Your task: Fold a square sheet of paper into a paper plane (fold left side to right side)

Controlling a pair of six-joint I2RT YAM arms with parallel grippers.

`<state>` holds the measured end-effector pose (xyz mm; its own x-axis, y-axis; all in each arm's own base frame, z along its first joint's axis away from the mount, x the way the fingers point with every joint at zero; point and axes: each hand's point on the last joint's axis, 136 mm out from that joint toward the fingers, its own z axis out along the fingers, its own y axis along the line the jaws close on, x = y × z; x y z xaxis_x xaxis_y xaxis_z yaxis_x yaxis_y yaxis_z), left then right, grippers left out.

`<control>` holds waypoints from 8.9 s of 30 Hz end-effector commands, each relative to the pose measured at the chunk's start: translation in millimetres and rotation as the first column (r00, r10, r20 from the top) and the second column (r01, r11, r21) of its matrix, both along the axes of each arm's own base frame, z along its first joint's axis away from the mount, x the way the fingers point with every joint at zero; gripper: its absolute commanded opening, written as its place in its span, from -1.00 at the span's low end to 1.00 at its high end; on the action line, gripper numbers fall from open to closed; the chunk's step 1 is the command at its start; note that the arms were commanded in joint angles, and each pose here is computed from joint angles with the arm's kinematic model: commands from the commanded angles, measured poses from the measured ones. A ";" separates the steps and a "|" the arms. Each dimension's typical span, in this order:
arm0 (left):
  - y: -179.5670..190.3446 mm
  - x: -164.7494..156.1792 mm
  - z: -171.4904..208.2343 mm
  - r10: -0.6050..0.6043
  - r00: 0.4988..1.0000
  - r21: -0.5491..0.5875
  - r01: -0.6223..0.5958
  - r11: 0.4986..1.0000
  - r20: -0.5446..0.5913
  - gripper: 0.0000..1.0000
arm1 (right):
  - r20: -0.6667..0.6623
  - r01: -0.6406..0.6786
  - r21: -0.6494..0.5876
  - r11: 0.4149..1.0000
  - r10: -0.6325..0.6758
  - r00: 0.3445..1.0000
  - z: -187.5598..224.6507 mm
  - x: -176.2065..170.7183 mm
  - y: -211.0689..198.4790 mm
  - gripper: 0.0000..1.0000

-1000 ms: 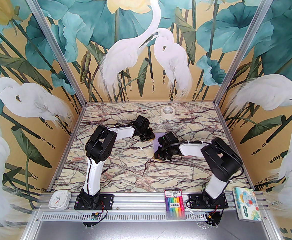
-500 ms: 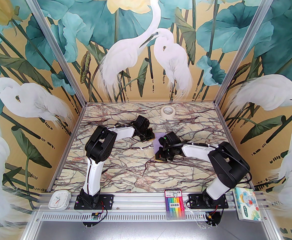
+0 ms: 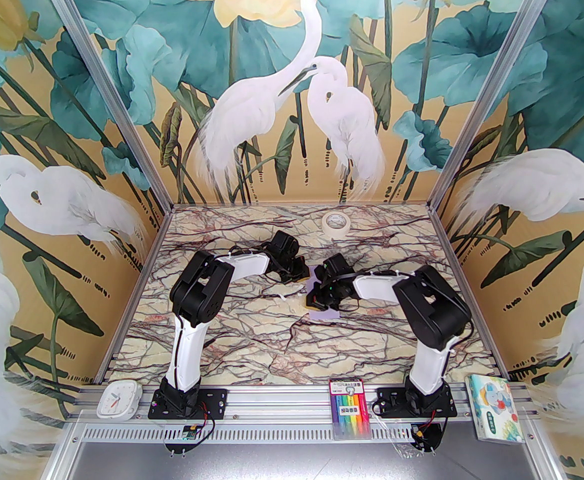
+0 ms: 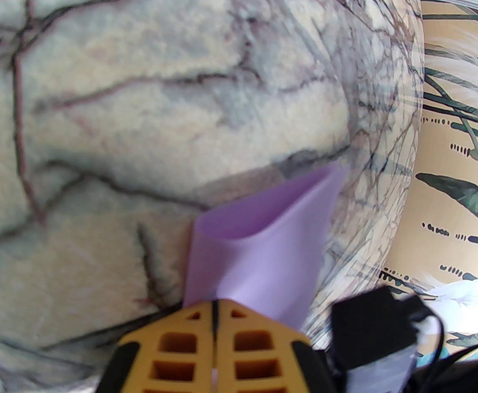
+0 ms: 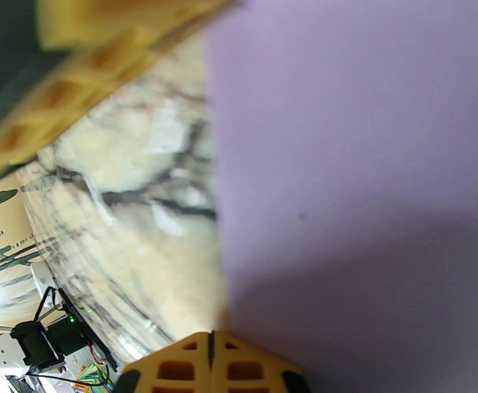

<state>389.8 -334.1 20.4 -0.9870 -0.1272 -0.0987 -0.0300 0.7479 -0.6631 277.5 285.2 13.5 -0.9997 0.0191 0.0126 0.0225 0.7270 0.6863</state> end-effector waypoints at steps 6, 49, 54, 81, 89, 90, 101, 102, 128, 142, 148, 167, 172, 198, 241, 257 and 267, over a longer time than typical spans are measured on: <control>13.8 -1.3 -18.4 0.010 1.000 0.050 -0.011 0.999 0.011 -0.87 | -0.036 -0.021 -0.091 0.996 0.018 0.999 -27.5 -18.8 -18.0 -1.00; 29.7 72.0 70.0 0.063 0.989 -0.042 -0.058 0.997 0.137 -0.77 | 0.122 0.048 -0.049 0.998 -0.041 0.992 34.8 28.6 -9.1 -0.93; 17.9 39.2 71.3 0.033 0.995 -0.054 -0.028 0.998 0.098 -0.76 | 0.198 0.094 -0.076 0.993 -0.078 0.977 60.7 38.7 -28.4 -0.69; -5.4 -56.9 -31.7 -0.104 0.994 0.185 0.110 0.977 -0.038 -0.81 | 0.208 0.202 -0.149 0.968 -0.169 0.964 29.5 -26.4 -98.2 -0.21; -0.5 -63.7 -39.3 -0.096 0.994 0.194 0.106 0.975 -0.058 -0.82 | 0.154 0.209 -0.147 0.967 -0.186 0.970 17.6 -25.3 -96.1 -0.21; 0.1 -62.7 -38.8 -0.093 0.994 0.192 0.102 0.976 -0.057 -0.82 | 0.147 0.210 -0.147 0.967 -0.189 0.971 16.2 -25.3 -96.1 -0.21; -2.3 -62.7 -35.6 -0.092 0.994 0.180 0.100 0.979 -0.051 -0.82 | 0.102 0.201 -0.153 0.968 -0.187 0.977 5.9 -27.4 -93.8 -0.21; -2.8 -62.4 -35.0 -0.093 0.994 0.178 0.101 0.979 -0.050 -0.82 | 0.101 0.199 -0.154 0.968 -0.185 0.977 5.8 -27.3 -93.7 -0.21; -4.5 -65.4 -33.2 -0.095 0.994 0.156 0.102 0.982 -0.056 -0.82 | 0.200 0.200 -0.172 0.965 -0.165 0.966 24.8 -3.4 -93.3 -0.20; -17.3 -36.8 21.5 -0.077 0.996 0.041 0.075 0.996 0.034 -0.79 | 0.149 0.173 -0.238 0.956 -0.140 0.979 1.2 -3.1 -96.2 -0.21; -15.5 -7.5 32.8 -0.060 0.996 0.000 0.060 0.998 0.063 -0.75 | 0.150 0.171 -0.239 0.956 -0.138 0.979 2.8 -4.1 -96.7 -0.20; -0.1 -7.0 -24.3 -0.050 0.998 0.086 0.053 0.995 -0.029 -0.76 | 0.120 0.180 -0.209 0.961 -0.158 0.980 7.8 -13.1 -94.7 -0.12; -2.3 -9.8 -24.6 -0.053 0.998 0.081 0.055 0.995 -0.032 -0.76 | 0.101 0.179 -0.195 0.964 -0.162 0.982 7.4 -16.7 -92.5 -0.09; -5.2 -12.6 -10.7 -0.039 0.999 0.057 0.039 0.998 -0.007 -0.76 | 0.039 0.218 -0.241 0.946 -0.215 0.976 9.7 -36.2 -96.3 -0.09; -8.7 -17.6 -8.8 -0.049 0.999 0.059 0.050 0.997 -0.004 -0.76 | 0.062 0.269 -0.111 0.957 -0.263 0.963 29.0 -24.1 -83.8 -0.06; -8.2 -17.7 -9.6 -0.048 0.999 0.060 0.048 0.997 -0.006 -0.76 | 0.051 0.308 0.040 0.951 -0.310 0.949 28.0 -12.4 -73.3 -0.07; -8.7 -18.8 -9.7 -0.051 0.999 0.060 0.052 0.997 -0.008 -0.76 | 0.120 0.262 0.113 0.958 -0.275 0.954 51.4 1.1 -62.6 -0.06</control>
<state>390.1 -348.1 22.2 -0.9859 -0.0838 -0.1452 0.0325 0.7540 -0.6560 268.1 215.1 47.7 -0.9488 0.3095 -0.0635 0.1685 0.6655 0.7271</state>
